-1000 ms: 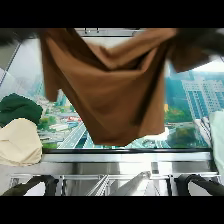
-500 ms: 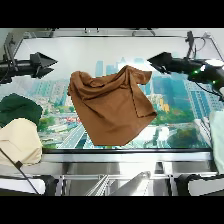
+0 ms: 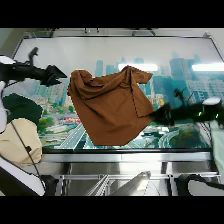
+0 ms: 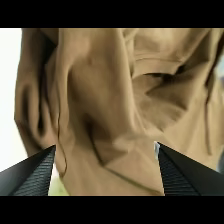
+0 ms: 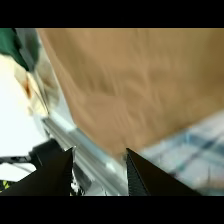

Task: Fold the shirts.

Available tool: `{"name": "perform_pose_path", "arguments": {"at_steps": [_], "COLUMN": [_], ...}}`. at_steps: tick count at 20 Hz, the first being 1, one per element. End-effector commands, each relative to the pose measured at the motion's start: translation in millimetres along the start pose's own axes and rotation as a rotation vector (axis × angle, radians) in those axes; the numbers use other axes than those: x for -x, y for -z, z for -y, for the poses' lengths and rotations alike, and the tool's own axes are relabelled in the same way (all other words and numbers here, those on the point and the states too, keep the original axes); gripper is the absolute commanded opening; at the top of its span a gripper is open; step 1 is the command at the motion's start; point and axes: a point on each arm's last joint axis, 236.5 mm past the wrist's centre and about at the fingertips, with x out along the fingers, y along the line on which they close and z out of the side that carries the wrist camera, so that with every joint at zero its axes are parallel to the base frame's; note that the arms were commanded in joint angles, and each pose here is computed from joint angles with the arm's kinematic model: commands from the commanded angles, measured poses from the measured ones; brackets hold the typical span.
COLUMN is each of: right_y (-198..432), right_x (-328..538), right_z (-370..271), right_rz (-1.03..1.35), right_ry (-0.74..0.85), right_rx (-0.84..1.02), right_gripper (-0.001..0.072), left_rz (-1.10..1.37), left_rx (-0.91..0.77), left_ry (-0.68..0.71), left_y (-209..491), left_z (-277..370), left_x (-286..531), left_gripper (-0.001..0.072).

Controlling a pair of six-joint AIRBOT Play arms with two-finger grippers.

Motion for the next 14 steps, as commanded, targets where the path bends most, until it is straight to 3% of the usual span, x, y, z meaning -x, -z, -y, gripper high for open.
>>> {"name": "perform_pose_path", "arguments": {"at_steps": [1,7,8,9,12,13,14], "right_y": [69,83,86,87,75,67,61], "right_x": [-40,-109,-120,-129,-147,-149,-151], "right_z": [43,34,33,31,18,15,11], "right_rz": [0.019,0.076,0.079,0.073,0.096,0.111,0.124], "right_ry": [0.111,0.124,0.12,0.11,0.054,0.039,0.025], "right_rx": [-0.116,-0.155,-0.185,-0.19,-0.157,-0.146,-0.132], "right_gripper": [0.0539,0.0555,0.0534,0.0444,0.0424,0.0341,0.0202], "left_rz": [-0.087,-0.15,-0.163,-0.176,-0.174,-0.167,-0.161], "left_rx": [-0.009,-0.006,0.007,0.018,0.023,0.018,0.012], "left_ry": [-0.055,-0.047,-0.046,-0.044,-0.032,-0.031,-0.032], "left_y": [0,7,12,17,15,11,9], "left_z": [-5,-3,-6,-9,-9,-9,-8], "left_x": [-46,-88,-91,-92,-84,-79,-75], "left_gripper": [0.071,0.071,0.0709,0.0692,0.0689,0.0539,0.0293]}}
